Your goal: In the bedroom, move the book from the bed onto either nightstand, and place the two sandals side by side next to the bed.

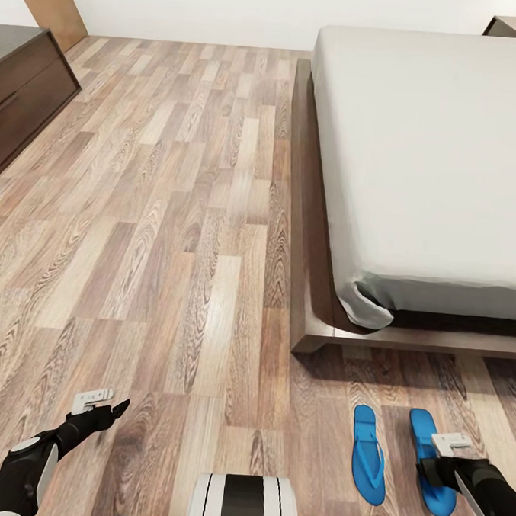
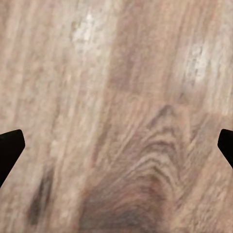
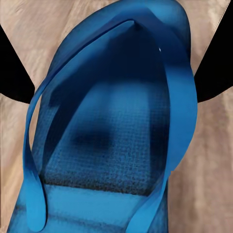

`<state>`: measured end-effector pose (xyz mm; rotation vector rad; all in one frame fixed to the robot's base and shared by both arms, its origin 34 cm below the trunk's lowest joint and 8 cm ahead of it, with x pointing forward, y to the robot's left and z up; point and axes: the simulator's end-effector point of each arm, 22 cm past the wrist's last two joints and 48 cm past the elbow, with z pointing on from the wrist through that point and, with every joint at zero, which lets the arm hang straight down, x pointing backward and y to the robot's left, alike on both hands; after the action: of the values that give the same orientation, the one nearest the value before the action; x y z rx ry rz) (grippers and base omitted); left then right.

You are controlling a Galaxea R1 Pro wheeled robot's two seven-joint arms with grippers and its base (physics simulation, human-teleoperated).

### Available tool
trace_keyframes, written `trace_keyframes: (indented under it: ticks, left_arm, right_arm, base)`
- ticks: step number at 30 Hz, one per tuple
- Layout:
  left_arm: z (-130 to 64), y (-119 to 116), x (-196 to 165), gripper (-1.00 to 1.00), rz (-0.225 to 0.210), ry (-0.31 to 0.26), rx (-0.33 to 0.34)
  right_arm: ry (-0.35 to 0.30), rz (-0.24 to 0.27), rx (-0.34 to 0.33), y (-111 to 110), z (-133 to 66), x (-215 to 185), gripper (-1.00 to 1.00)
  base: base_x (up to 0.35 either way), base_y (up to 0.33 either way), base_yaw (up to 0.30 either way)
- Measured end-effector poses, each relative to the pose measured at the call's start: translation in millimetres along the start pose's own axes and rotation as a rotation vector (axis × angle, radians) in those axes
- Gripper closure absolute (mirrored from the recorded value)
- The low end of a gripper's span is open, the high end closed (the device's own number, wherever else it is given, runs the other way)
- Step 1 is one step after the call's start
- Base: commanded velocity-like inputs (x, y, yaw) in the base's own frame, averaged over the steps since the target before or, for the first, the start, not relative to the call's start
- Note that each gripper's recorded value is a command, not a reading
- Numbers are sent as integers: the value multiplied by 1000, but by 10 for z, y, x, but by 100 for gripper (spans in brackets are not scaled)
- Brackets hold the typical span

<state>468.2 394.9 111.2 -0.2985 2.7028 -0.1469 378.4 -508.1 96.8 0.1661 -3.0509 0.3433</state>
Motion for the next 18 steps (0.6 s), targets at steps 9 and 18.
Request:
trace_keyframes:
  ticks: [9,18]
  left_arm:
    - [0,0,0,-100,0,0,0]
    - [0,-1,0,-100,0,0,0]
  right_arm:
    - [-116,-17,-6,6,-14,-249,100]
    - [-119,-17,-7,8,-14,-255,100]
  base:
    - [0,0,0]
    - [0,0,0]
